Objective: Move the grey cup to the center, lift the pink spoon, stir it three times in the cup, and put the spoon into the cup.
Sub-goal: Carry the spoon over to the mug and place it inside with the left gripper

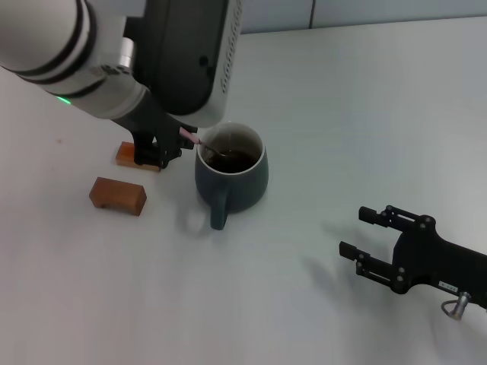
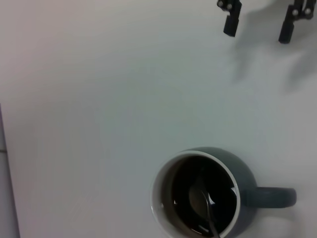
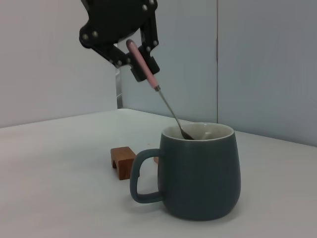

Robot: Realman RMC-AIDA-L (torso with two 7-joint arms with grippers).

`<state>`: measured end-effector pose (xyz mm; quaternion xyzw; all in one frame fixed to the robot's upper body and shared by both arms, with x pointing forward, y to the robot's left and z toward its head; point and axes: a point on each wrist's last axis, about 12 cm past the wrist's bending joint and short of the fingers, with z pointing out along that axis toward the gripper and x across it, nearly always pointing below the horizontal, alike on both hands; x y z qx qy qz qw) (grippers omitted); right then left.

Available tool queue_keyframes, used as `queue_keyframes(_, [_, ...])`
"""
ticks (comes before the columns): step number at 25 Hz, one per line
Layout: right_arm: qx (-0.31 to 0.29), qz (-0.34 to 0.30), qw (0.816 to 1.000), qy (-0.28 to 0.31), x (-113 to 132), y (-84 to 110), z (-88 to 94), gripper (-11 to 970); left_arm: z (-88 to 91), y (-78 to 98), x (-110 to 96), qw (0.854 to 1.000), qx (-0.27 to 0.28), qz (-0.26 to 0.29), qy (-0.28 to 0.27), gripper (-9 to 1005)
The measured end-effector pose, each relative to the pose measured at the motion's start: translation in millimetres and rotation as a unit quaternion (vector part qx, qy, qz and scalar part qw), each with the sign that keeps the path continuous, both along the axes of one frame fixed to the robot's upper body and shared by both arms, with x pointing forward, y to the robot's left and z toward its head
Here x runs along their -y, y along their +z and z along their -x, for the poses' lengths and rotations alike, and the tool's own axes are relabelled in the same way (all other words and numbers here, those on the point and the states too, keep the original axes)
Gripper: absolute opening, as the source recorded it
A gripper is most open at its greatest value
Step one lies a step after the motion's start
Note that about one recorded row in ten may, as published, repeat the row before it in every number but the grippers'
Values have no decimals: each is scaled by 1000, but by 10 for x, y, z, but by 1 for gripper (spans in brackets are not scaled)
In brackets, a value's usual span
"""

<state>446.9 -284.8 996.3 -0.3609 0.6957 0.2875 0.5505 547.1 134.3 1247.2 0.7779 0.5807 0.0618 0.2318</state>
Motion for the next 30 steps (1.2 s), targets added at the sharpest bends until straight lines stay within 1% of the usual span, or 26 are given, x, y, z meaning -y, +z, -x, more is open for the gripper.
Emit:
queue_keyframes(1, [0, 0, 1000, 0, 0, -1, 2, 655, -16, -71, 57, 1000, 1, -18, -4, 180])
queue_keyframes(2, [-1, 0, 1000, 0, -1, -3, 3, 655, -24, -101, 84, 1000, 1, -26, -6, 180])
queue_keyframes(14, [-6, -3, 1000, -3, -11, -23, 36, 654, -97, -192, 221, 998, 3, -65, -11, 188])
queue_keyframes(22, [-7, -4, 1000, -3, -15, -27, 39, 654, -46, -182, 265, 997, -6, -69, -25, 194])
queue_keyframes(30, [-6, -3, 1000, -3, -15, -27, 38, 654, -23, -169, 335, 998, -9, -50, -41, 199])
